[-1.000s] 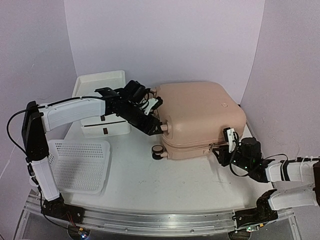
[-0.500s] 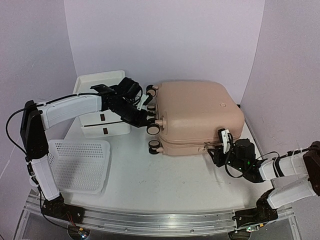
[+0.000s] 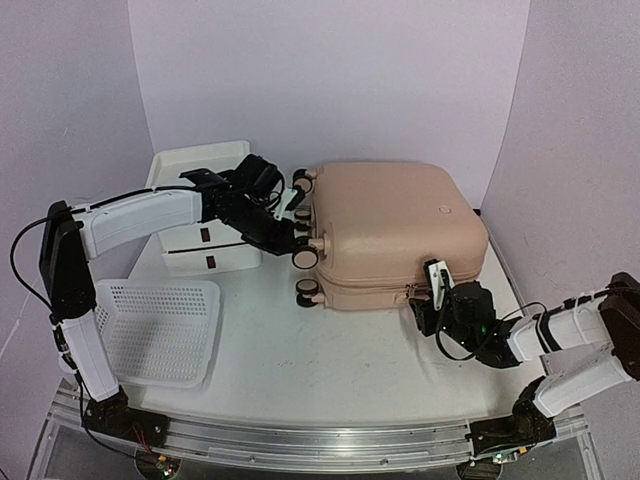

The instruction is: Open, take out, and arrange the luggage

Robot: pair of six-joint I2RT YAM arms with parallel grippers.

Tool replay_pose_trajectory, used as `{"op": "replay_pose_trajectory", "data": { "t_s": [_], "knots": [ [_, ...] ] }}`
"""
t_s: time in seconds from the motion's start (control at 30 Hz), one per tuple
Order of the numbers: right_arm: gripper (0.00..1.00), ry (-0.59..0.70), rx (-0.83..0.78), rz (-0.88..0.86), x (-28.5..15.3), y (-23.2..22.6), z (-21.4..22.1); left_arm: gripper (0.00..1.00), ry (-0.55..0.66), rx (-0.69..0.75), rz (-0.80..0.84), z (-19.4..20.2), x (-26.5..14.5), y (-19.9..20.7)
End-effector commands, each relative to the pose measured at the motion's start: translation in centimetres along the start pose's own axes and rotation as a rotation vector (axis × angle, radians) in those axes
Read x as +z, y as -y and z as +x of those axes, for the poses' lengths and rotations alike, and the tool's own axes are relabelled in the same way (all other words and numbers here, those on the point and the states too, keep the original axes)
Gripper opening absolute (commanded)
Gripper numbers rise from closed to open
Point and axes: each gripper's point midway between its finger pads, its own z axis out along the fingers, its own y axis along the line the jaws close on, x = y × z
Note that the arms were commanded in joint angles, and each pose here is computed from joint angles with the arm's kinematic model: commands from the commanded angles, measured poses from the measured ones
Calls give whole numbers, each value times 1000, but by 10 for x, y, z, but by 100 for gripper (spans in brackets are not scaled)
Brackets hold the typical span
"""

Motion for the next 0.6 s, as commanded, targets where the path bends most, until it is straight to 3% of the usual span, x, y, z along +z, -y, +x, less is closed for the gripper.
{"op": "replay_pose_trajectory", "data": {
  "t_s": [0.0, 0.3, 0.4, 0.57],
  "knots": [
    [53, 162, -6, -28, 1, -22, -63, 15, 94, 6, 38, -18, -32, 10],
    [54, 108, 18, 141, 2, -7, -73, 33, 129, 16, 30, -17, -51, 10],
    [49, 81, 7, 245, 5, 9, -65, 37, 135, 18, 29, -17, -55, 9],
    [35, 56, -27, 255, 4, 12, -53, 48, 156, 27, 48, -16, -68, 13]
  ]
}}
